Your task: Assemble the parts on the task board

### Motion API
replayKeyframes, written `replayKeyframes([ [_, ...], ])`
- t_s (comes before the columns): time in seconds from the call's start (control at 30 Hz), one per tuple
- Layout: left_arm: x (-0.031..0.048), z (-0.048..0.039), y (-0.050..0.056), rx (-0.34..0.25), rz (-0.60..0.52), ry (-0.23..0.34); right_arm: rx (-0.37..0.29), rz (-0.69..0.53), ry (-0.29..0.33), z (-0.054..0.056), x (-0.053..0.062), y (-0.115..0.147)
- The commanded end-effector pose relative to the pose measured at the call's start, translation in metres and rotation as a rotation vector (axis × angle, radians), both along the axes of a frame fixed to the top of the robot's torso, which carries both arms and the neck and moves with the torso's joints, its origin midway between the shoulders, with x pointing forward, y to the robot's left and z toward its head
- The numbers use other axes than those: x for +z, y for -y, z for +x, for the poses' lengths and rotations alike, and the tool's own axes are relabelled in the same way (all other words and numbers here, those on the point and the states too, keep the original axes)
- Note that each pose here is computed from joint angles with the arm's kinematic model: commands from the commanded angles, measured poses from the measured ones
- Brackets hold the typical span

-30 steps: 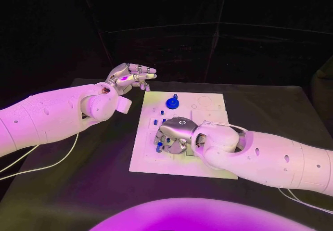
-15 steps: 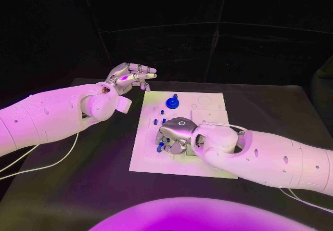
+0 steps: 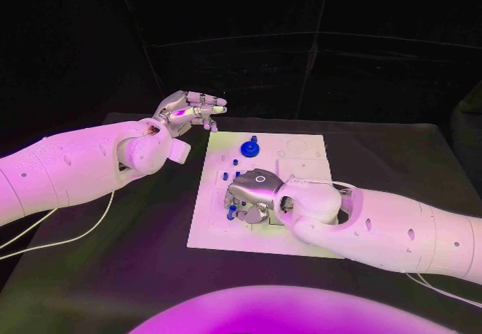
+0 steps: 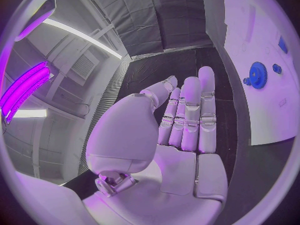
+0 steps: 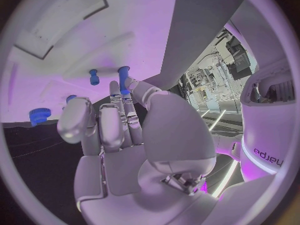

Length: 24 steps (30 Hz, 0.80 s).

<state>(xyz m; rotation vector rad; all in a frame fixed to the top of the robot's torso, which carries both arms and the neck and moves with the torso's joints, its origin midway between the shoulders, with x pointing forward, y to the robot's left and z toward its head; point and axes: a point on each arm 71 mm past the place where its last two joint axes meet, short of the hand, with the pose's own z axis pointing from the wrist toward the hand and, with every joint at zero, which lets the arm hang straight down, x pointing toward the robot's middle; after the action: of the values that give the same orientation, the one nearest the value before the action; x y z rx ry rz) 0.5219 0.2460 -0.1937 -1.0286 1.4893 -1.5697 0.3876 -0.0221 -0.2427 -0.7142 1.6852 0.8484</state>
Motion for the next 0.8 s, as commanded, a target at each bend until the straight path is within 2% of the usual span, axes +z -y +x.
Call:
replayKeyframes([
  [0.03,0.0014,0.0001,0.0016,-0.011,-0.01,0.001,0.01,-0.032,-0.012,-0.001,-0.0026,-0.0018],
  [0.37,0.0013,0.0,0.0016,-0.011,-0.01,0.0,0.032,-0.015,-0.061,-0.0062,-0.0064,-0.0075],
  [0.8,0.0012,-0.0002,0.001,-0.013,-0.009,-0.003,0.008,0.049,-0.031,-0.0032,-0.0027,-0.0061],
])
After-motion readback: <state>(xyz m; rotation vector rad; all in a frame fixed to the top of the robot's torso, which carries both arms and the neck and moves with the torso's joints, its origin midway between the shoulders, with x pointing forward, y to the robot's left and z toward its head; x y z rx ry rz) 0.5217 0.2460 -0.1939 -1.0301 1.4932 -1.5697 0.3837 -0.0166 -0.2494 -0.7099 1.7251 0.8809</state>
